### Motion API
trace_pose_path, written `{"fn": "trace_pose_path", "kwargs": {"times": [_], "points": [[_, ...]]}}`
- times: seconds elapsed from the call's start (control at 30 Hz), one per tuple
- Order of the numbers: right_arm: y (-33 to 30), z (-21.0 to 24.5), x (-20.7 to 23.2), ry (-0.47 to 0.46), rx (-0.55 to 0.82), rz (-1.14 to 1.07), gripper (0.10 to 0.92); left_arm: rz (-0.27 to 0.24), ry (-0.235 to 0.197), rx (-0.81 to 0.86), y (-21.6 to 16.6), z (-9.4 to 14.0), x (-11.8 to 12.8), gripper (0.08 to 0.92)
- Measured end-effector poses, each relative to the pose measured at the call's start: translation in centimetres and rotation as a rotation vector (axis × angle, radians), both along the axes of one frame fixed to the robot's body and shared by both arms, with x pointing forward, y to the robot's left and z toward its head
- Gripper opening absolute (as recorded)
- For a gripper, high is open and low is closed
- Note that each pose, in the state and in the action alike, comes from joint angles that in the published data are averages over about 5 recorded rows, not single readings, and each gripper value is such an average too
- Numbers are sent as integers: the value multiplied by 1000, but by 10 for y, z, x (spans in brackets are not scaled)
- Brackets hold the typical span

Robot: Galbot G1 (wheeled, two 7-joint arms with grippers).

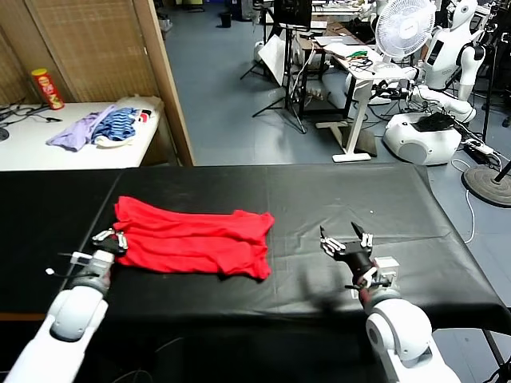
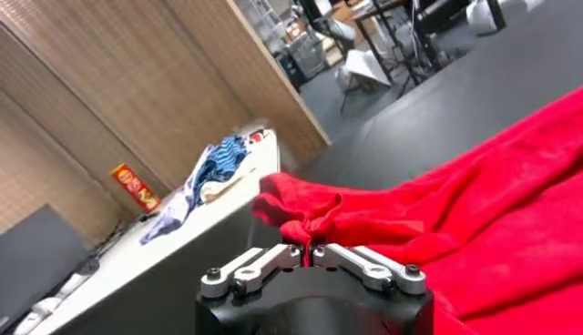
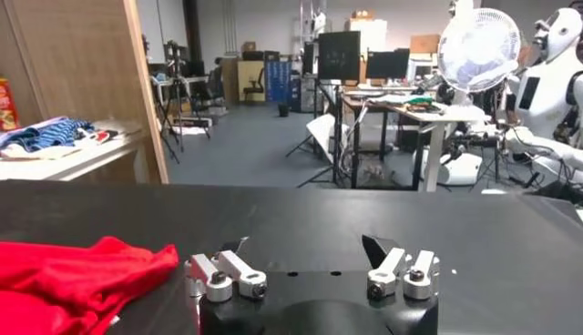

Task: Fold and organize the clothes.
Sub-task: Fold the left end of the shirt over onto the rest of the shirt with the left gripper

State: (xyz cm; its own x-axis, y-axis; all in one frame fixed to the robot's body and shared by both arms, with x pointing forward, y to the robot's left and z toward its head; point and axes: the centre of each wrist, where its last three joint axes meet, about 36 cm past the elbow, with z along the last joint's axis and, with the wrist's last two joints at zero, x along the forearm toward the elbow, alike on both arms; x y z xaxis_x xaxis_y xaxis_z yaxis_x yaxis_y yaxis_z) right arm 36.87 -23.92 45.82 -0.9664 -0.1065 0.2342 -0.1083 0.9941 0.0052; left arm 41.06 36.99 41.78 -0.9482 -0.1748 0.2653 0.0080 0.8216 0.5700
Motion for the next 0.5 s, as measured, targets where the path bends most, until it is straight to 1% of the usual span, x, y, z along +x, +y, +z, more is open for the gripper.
{"fn": "trace_pose_path", "kwargs": {"times": [0.07,0.13,0.23,0.33,0.43,0.5], "points": [[-1,0,-2,2,-2,-6,798,-11,12,-42,-14,3,-3,151],[-2,0,-5,3,-4,-13,798,-27,24,-118,-37,8,-6,151],[-5,-1,-9,7,-8,-27,798,-49,51,-278,-75,17,-9,151],[-8,0,-14,8,-13,-42,798,-73,91,-463,-111,25,-10,151],[-10,0,-17,10,-17,-54,798,-98,128,-627,-142,29,-6,151],[-11,0,-19,12,-19,-61,798,-119,141,-704,-160,32,-3,151]]}}
